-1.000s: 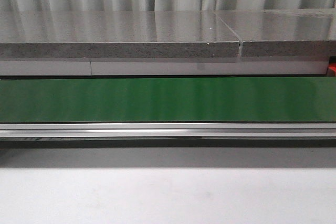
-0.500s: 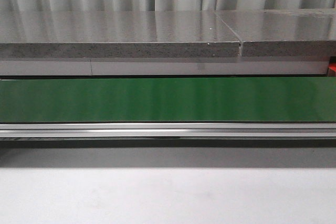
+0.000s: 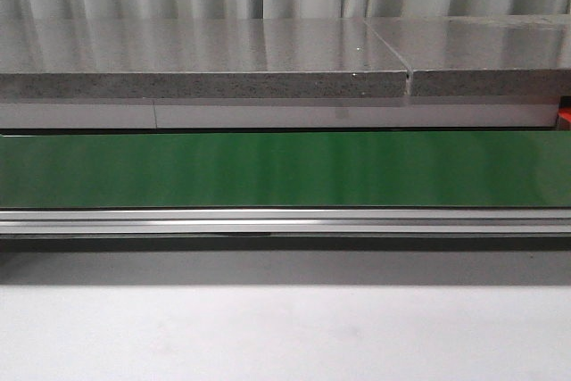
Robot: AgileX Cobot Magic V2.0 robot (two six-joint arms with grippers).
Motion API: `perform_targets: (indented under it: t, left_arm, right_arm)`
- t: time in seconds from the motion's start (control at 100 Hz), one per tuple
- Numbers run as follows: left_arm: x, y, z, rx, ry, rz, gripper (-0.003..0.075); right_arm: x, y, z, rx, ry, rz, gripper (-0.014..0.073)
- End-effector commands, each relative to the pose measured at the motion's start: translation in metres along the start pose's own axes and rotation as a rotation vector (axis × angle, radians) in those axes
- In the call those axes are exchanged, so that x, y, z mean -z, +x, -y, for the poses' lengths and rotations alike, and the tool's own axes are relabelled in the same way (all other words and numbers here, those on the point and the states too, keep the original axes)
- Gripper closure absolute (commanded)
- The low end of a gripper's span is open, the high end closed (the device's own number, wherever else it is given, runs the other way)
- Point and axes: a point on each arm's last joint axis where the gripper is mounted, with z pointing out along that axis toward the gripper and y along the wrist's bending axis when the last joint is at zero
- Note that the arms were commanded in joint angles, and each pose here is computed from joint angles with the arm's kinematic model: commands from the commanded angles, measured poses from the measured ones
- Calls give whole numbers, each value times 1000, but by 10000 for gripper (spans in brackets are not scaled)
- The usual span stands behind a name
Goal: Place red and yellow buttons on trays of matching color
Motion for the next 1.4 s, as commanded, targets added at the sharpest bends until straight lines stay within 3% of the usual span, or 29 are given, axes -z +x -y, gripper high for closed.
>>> perform_targets:
  t: [0.0,0.2,0.31,0.5,0.68,1.05,1.39]
  left_arm:
    - [3,-14,1,18,7,89,739]
    - [3,-14,1,18,7,89,739]
    - [3,-14,1,18,7,89,739]
    - [3,-14,1,18,7,89,739]
    - [3,-14,1,18,7,89,739]
    - [3,-14,1,18,7,89,739]
    - [3,-14,1,18,7,89,739]
  right_arm:
    - [11,-13,-1,-9,4,85,403]
    - [12,-15,-1,-7,3,93,40]
    - [17,-17,-3,-4,1,114,-59]
    - [46,-24,-12,-1,-21,217,-59]
    - [89,-25,-38,63,-84,348,-59]
    - [175,12,-109,391,-312,540,-59]
    - [212,60,-128,609,-469,587,-59]
